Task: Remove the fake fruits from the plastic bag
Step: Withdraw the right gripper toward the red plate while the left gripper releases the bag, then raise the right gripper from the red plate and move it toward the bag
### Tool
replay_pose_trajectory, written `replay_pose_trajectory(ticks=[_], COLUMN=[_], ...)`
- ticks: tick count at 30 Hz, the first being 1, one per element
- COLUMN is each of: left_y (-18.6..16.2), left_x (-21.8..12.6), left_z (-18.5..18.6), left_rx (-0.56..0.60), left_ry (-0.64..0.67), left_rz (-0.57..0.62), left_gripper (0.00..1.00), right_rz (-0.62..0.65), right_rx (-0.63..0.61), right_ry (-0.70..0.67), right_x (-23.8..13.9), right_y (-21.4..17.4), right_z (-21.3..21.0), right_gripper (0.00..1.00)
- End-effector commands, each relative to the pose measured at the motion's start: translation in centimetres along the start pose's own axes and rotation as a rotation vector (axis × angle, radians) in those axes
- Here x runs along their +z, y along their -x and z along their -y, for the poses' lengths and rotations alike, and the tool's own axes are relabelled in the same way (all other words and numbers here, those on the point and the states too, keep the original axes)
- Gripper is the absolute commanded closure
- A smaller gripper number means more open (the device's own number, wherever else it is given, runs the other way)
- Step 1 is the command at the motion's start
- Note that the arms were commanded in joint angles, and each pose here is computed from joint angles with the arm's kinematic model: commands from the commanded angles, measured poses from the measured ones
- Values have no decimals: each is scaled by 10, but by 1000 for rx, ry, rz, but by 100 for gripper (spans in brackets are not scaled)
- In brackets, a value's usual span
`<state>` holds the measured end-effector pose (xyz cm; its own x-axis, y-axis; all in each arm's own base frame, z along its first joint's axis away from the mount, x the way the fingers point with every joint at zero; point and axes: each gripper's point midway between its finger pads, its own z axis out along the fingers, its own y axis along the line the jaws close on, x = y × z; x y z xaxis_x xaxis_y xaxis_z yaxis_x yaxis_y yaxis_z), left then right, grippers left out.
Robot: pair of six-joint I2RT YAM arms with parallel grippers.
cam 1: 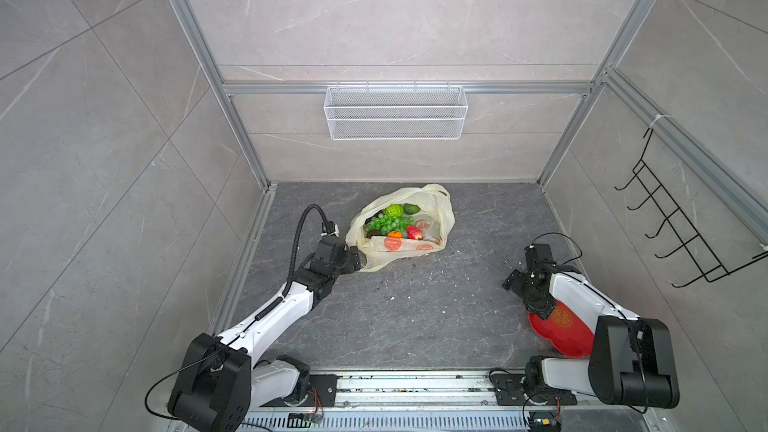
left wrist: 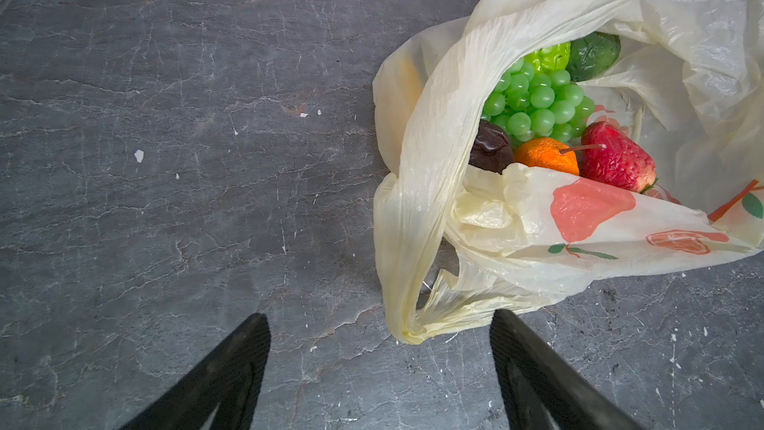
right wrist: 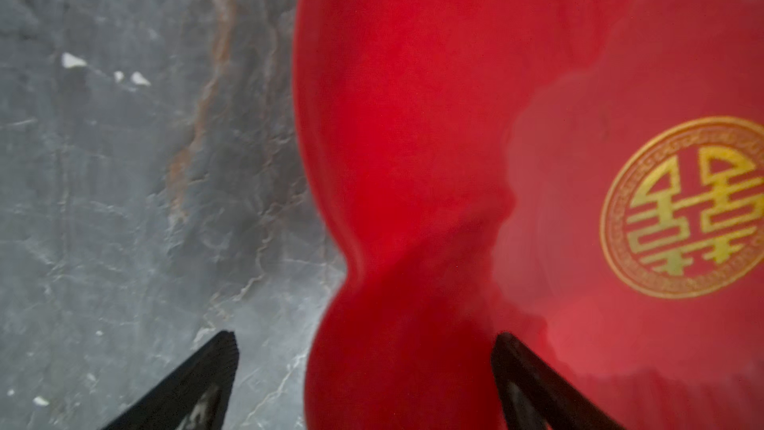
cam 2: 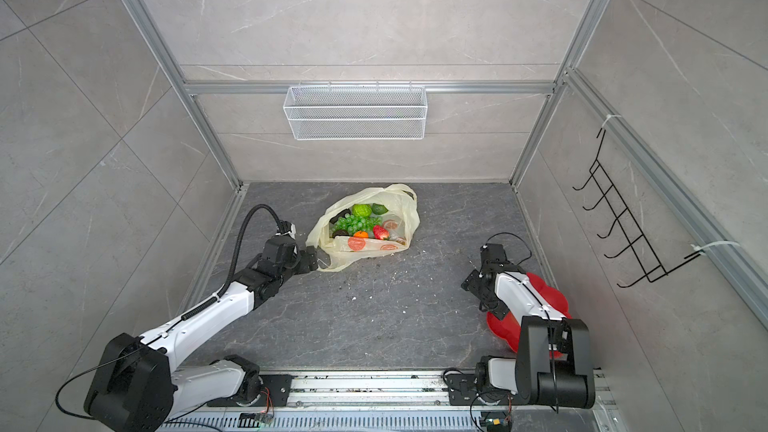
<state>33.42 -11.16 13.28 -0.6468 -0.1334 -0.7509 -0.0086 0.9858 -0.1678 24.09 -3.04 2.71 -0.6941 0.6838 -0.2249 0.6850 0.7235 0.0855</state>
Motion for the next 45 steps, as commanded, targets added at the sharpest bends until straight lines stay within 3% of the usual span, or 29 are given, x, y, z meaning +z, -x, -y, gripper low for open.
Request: replay_pose_trajectory(ticks=[1, 6, 14, 23, 29, 32, 38, 45], left_y=[10, 9, 9, 8, 7, 7, 7, 5], left_x=[-1, 1, 2, 4, 4, 5, 6, 8], left_z=[-1, -3, -11, -20, -23, -24, -23, -22], left_rx=[15, 19, 19, 16, 20, 21, 20, 23], left_ry=[10, 24, 62, 112, 129, 132, 128, 127], left_rz=[46, 47, 64, 74, 77, 75, 77, 66], left_gripper=[13, 13, 14, 14, 14, 14, 14, 14], right_rz=[-51, -52, -97, -35, -40, 30, 297, 286], right_rx=[-29, -121, -330, -614, -720, -746, -818, -630], right_ry=[60, 97, 127, 202, 263, 254, 42, 54], right_x=[1, -12, -11, -46, -63, -75, -104, -99], right_y=[-18, -38, -106, -186, -218, -204, -124, -43], right_z=[-16, -50, -115, -202, -234, -235, -199, -146], right_gripper=[3, 3, 4, 4, 4, 4, 1, 0])
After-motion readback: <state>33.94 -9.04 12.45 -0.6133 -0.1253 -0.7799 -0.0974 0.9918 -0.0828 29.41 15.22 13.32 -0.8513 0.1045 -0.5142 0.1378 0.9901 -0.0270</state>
